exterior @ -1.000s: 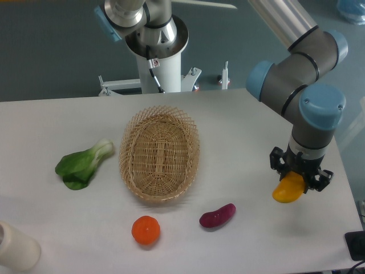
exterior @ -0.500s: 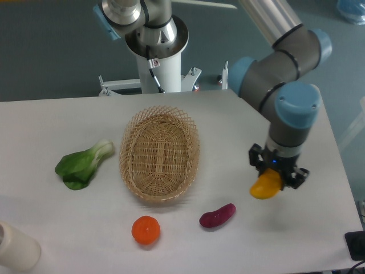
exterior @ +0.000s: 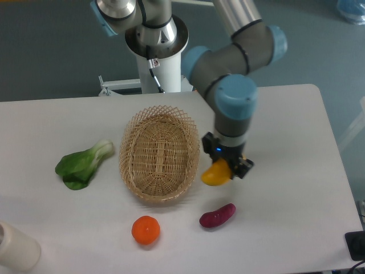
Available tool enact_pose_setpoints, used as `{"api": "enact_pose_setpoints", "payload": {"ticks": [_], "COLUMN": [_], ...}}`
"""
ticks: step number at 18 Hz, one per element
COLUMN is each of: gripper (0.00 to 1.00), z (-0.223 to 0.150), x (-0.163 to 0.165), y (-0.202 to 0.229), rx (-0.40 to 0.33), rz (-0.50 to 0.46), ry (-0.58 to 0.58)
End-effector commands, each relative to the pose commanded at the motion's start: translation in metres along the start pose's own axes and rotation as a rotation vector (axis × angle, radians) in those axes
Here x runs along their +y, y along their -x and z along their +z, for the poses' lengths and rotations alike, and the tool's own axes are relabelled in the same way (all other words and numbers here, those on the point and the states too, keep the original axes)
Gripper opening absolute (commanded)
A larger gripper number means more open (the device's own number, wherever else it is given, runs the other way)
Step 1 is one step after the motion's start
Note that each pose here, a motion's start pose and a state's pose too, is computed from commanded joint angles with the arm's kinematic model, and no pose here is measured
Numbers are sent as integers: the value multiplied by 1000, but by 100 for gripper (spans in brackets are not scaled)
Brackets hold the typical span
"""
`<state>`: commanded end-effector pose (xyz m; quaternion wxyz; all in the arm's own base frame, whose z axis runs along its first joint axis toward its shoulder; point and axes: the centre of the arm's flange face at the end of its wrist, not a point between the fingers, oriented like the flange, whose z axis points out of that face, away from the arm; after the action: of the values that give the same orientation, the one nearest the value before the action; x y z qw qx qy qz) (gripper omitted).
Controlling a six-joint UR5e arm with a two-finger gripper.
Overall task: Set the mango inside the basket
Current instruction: 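Carry the held yellow mango over and down into the wicker basket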
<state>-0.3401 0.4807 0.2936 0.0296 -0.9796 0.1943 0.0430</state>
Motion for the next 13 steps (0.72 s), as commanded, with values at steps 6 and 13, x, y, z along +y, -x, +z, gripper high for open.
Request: {"api": "enact_pose_setpoints", "payload": {"ticks": [6,13], "gripper": [49,51], "z": [7,29], "x": [-56,-63], "y": [-45,-79], "rx": [18,68], "rz": [10,38], "ry": [-2,21]}}
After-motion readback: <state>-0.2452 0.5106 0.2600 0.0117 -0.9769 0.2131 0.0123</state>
